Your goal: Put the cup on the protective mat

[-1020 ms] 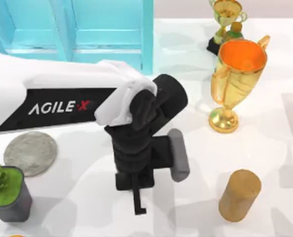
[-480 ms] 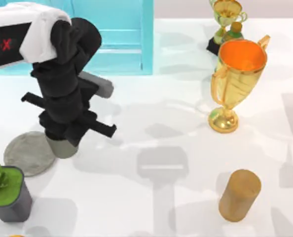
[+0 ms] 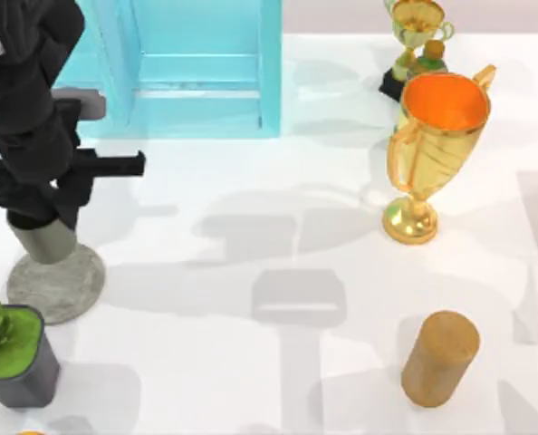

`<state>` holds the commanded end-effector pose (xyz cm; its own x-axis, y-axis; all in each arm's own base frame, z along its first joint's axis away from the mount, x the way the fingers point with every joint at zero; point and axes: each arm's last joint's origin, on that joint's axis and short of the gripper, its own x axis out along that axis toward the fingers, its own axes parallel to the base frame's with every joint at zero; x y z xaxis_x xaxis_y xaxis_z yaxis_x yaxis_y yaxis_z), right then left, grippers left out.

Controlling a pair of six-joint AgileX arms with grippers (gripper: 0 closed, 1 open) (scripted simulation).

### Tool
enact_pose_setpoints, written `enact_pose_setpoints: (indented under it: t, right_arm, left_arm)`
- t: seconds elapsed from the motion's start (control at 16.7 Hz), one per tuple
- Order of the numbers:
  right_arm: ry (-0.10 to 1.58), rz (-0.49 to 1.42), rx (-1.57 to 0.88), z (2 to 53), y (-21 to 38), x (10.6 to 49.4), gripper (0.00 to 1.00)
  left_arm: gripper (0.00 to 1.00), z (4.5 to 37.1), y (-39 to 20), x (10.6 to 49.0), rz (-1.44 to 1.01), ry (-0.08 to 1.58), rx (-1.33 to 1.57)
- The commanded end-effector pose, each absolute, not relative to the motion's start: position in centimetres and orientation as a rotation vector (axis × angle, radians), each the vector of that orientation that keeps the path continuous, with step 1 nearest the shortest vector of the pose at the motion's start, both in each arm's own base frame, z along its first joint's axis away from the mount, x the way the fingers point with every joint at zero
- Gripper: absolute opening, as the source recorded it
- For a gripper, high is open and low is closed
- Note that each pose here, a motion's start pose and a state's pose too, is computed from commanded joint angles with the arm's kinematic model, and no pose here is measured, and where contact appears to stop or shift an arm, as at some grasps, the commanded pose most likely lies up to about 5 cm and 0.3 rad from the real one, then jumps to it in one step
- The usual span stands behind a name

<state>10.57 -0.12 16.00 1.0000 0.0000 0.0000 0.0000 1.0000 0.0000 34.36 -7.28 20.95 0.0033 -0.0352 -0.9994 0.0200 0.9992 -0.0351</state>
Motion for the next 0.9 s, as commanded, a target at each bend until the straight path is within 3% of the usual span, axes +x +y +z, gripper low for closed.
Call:
enact_pose_setpoints:
  t: [0.3, 0.9]
  right_arm:
    - [0.0, 0.0, 0.0, 16.0, -0.1, 10.6, 1.0]
    - [0.0, 0.0, 0.0, 16.0, -0.1, 10.6, 1.0]
  left_arm:
    - [0.0, 20.3, -7.3, 34.4, -0.047, 1.572, -0.005]
    - [0.0, 14.6, -6.6, 34.3, -0.043, 1.566, -0.012]
